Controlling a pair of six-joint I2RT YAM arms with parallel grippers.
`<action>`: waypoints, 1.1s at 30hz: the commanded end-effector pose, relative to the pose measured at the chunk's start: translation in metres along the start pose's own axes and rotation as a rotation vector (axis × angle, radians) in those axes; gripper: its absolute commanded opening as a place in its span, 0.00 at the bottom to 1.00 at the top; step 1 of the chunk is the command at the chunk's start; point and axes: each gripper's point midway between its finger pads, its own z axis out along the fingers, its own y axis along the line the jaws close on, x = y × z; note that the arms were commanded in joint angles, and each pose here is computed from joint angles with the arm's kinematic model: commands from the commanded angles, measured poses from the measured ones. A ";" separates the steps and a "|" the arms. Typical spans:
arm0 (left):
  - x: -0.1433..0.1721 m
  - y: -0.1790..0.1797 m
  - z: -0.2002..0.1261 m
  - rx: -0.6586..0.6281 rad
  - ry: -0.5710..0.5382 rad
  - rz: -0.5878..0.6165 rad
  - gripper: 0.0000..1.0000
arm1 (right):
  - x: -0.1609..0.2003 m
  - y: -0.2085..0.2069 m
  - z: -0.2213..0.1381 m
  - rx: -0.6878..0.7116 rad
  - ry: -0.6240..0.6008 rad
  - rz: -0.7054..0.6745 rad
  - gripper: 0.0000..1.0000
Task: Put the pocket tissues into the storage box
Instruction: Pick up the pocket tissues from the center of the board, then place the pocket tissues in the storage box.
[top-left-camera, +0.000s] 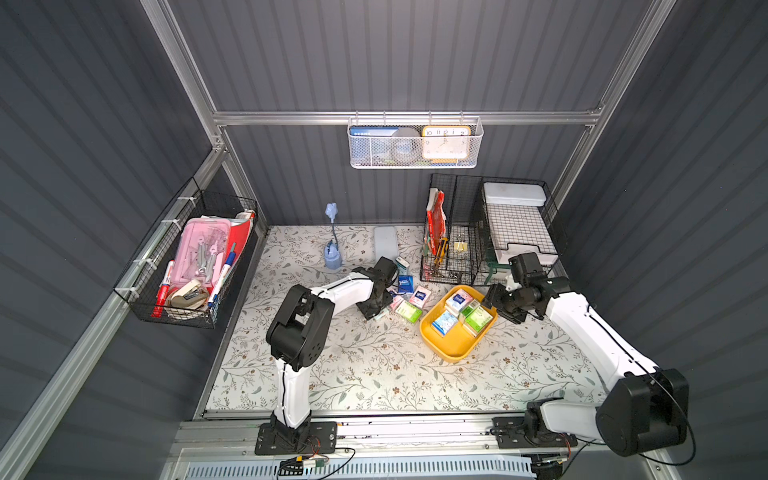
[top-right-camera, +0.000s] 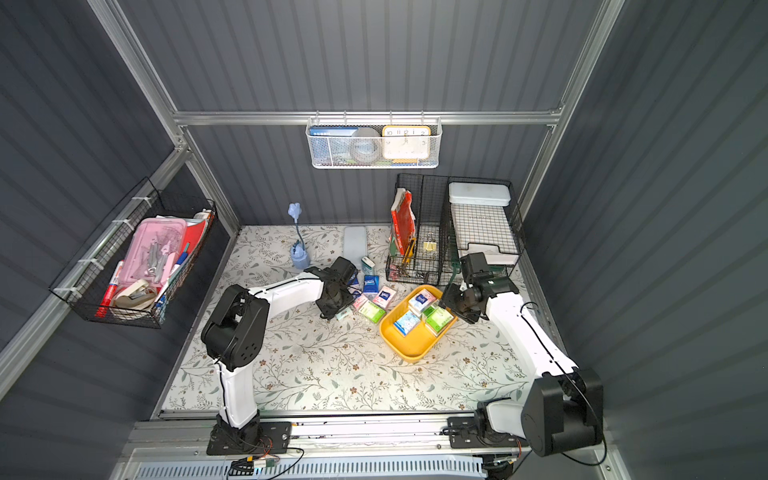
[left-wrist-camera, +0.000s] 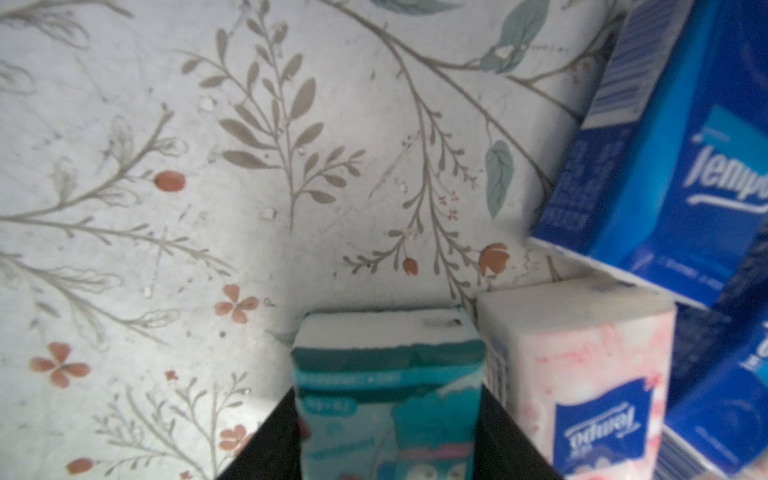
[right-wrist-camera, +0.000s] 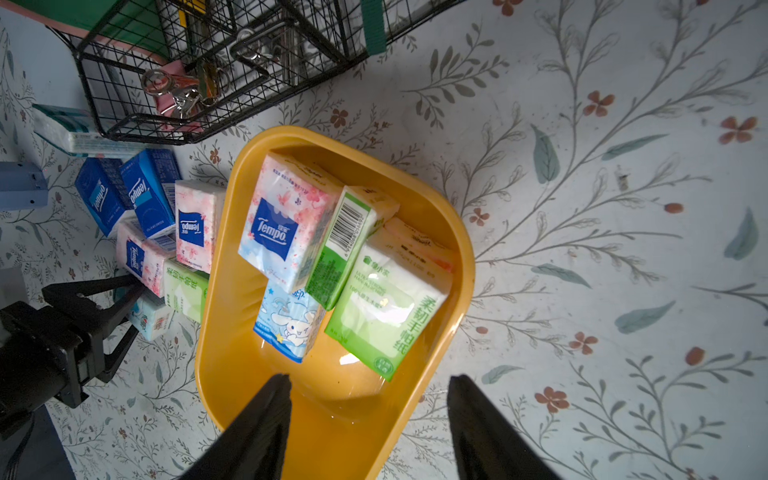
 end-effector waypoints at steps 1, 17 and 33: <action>0.008 0.023 0.009 -0.086 0.034 0.026 0.50 | -0.001 0.001 -0.005 0.002 -0.008 -0.006 0.64; -0.017 -0.032 -0.092 0.084 -0.116 0.335 0.43 | -0.003 0.002 0.000 -0.012 -0.016 0.032 0.64; 0.119 -0.163 -0.131 0.313 -0.066 1.023 0.37 | -0.019 -0.031 -0.023 0.076 -0.187 0.163 0.65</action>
